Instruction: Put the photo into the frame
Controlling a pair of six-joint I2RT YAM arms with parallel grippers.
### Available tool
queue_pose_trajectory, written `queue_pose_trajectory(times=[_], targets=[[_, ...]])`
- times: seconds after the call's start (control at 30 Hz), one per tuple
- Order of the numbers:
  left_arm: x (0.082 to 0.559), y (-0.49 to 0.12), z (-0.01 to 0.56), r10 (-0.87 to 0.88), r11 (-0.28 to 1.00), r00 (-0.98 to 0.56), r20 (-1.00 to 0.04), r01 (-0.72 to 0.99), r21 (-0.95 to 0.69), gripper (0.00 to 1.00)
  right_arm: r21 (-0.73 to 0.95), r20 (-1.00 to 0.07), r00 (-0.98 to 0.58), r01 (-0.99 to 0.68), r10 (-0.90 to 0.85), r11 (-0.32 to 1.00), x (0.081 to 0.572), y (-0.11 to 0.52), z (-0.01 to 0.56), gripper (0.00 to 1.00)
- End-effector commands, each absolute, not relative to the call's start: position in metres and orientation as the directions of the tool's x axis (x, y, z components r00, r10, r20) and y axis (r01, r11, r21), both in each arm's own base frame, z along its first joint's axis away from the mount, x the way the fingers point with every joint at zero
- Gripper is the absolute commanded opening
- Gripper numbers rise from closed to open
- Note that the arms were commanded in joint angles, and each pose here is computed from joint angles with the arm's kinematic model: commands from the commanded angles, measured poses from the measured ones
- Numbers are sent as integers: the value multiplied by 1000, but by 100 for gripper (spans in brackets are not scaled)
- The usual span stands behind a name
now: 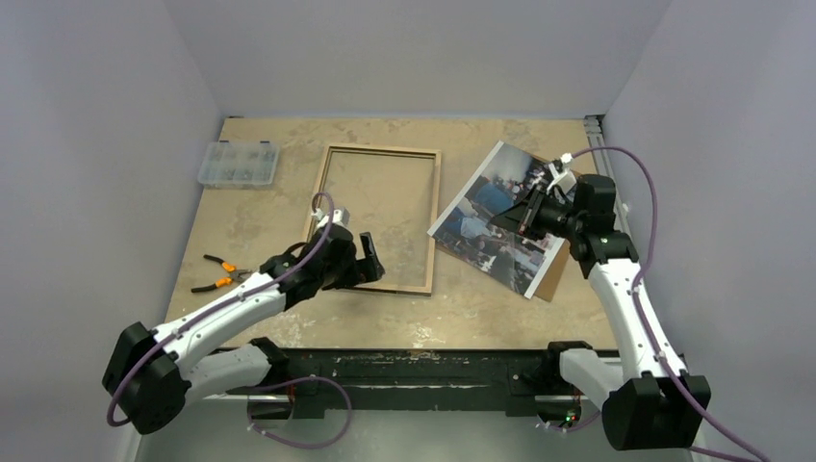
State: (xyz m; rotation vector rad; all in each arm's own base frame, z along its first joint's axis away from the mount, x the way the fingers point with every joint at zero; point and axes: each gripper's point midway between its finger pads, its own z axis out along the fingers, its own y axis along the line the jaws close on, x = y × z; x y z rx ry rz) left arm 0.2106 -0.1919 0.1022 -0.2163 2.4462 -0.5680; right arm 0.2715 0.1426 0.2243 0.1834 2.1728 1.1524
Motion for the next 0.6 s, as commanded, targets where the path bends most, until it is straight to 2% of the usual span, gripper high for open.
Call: queue_pose_trajectory(times=[0.0,0.3,0.57], targets=[[232,-209,114,-215,914,-800,-560,37,-404,95,692,-600,-672,-165,434,703,274,122,264,0],[257,-280,100,-90,899,-871,-483,137,-415,95,545,-744,-504,-76,439,835,263,80,319,0],[251,-358,76,0,867,-916,-402,200,-456,91,496,-771,-458,4,443,868,260,61,328,0]])
